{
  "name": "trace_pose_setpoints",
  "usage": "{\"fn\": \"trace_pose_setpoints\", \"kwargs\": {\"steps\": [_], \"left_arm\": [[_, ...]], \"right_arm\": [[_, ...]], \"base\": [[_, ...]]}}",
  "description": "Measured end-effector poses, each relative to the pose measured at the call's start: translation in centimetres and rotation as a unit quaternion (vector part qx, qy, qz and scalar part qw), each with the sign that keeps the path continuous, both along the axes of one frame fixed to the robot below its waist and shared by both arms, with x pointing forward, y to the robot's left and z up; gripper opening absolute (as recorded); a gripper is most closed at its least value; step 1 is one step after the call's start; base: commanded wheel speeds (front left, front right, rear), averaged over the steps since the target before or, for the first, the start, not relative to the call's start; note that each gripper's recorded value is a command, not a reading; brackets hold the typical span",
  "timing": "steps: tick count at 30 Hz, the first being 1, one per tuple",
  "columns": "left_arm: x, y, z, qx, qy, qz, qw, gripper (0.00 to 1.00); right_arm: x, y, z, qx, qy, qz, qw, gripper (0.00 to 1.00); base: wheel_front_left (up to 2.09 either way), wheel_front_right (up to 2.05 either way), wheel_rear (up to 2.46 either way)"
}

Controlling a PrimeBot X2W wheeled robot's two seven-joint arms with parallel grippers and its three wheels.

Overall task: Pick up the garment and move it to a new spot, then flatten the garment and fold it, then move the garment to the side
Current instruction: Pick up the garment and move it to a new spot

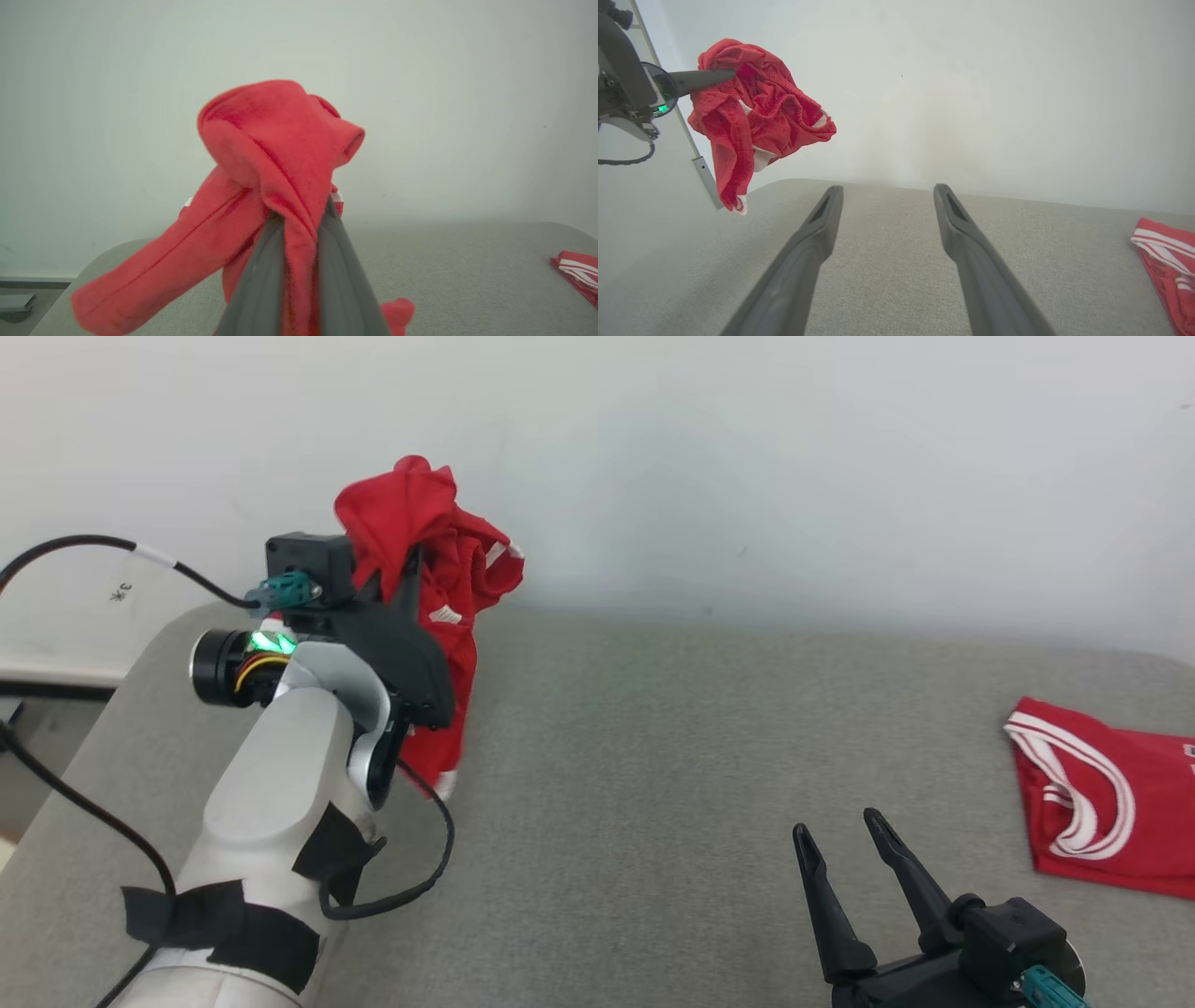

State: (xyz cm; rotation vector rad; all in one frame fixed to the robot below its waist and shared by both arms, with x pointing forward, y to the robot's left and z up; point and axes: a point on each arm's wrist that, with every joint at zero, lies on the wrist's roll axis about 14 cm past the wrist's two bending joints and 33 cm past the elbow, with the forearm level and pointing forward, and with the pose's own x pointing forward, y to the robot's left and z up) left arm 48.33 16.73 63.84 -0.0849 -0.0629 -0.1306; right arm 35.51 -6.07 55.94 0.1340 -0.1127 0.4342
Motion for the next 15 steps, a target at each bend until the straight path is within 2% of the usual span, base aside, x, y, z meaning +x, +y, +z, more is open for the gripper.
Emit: {"fn": "trace_pose_setpoints", "kwargs": {"steps": [6, 10, 15], "left_arm": [[-0.8, -7.1, 4.5, -0.021, -0.053, -0.098, 0.994, 0.00], [-1.7, -12.7, 4.8, -0.037, -0.053, -0.169, 0.984, 0.00], [-2.3, -18.1, 3.0, -0.050, -0.033, -0.214, 0.975, 0.00]], "right_arm": [[-1.4, -2.7, 1.3, -0.005, -0.017, -0.042, 0.999, 1.00], [-2.2, -4.9, 1.9, -0.005, -0.025, -0.076, 0.997, 1.00], [-3.1, -7.7, 1.7, -0.005, -0.020, -0.119, 0.993, 1.00]], "base": [[0.00, 0.00, 0.00], [0.00, 0.00, 0.00], [0.00, 0.00, 0.00]]}}
